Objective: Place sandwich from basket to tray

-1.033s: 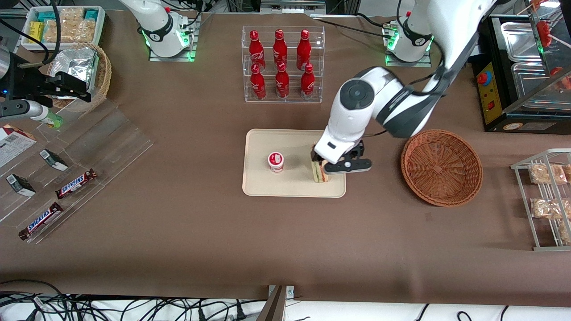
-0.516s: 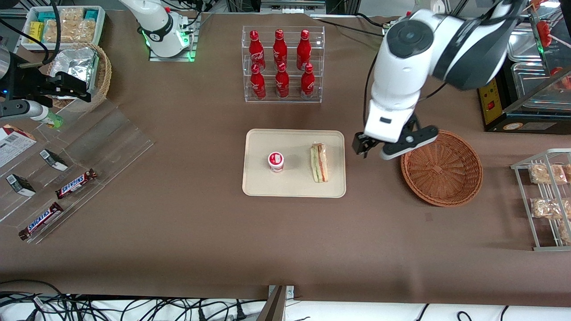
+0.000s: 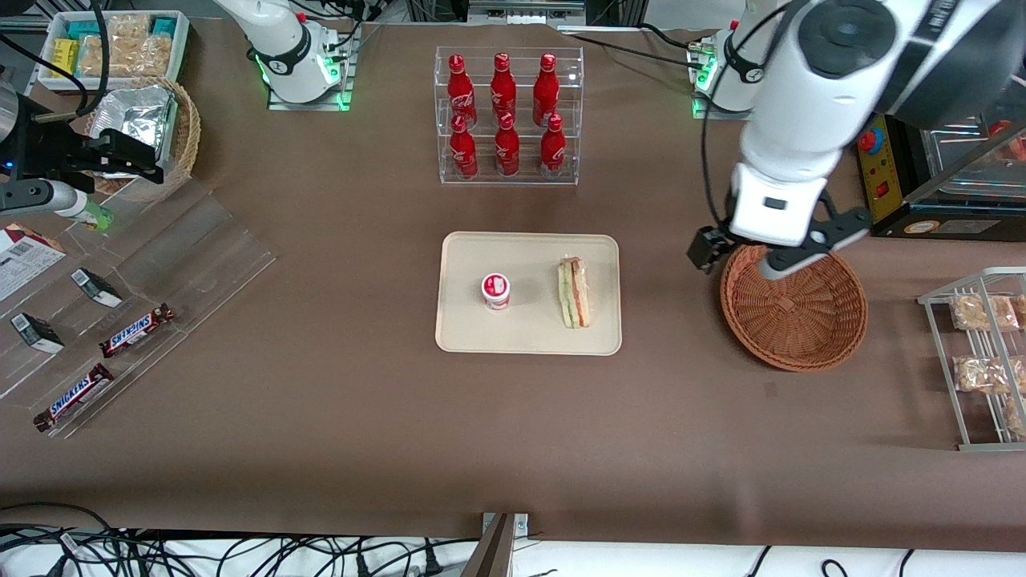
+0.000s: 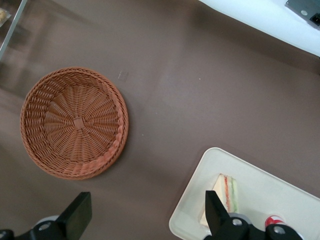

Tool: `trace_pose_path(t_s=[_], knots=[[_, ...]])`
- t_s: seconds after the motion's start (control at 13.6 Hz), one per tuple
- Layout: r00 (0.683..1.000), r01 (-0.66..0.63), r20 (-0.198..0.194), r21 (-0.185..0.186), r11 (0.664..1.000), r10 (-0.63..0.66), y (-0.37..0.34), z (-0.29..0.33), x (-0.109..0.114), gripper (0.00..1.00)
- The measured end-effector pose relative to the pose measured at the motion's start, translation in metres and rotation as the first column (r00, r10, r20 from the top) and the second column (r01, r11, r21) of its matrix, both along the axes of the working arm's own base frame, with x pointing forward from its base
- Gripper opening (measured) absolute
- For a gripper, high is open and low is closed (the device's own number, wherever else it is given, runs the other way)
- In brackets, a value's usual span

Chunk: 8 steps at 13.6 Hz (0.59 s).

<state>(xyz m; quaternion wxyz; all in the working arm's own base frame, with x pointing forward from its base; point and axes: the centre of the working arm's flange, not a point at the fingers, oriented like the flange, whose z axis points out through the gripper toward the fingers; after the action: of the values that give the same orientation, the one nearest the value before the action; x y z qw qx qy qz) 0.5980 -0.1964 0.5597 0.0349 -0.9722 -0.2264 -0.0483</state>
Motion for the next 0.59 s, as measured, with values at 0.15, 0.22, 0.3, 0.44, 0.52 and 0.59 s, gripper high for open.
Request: trace_pose_path(t_s=[0.15, 0.22, 0.3, 0.44, 0.52, 0.59], knots=[[0.998, 0.054, -0.032, -0.036, 0.998, -0.055, 0.059, 0.017, 0.005, 1.00], [0.995, 0.092, -0.044, -0.048, 0.995, -0.094, 0.086, 0.027, 0.003, 1.00], [0.990, 0.132, -0.051, -0.056, 0.990, -0.134, 0.109, 0.038, -0.001, 1.00], [0.973, 0.220, -0.056, -0.054, 0.974, -0.223, 0.138, 0.053, -0.009, 1.00], [0.963, 0.261, -0.059, -0.049, 0.964, -0.264, 0.147, 0.056, -0.011, 1.00], [0.952, 0.297, -0.063, -0.047, 0.954, -0.299, 0.153, 0.057, -0.011, 1.00]])
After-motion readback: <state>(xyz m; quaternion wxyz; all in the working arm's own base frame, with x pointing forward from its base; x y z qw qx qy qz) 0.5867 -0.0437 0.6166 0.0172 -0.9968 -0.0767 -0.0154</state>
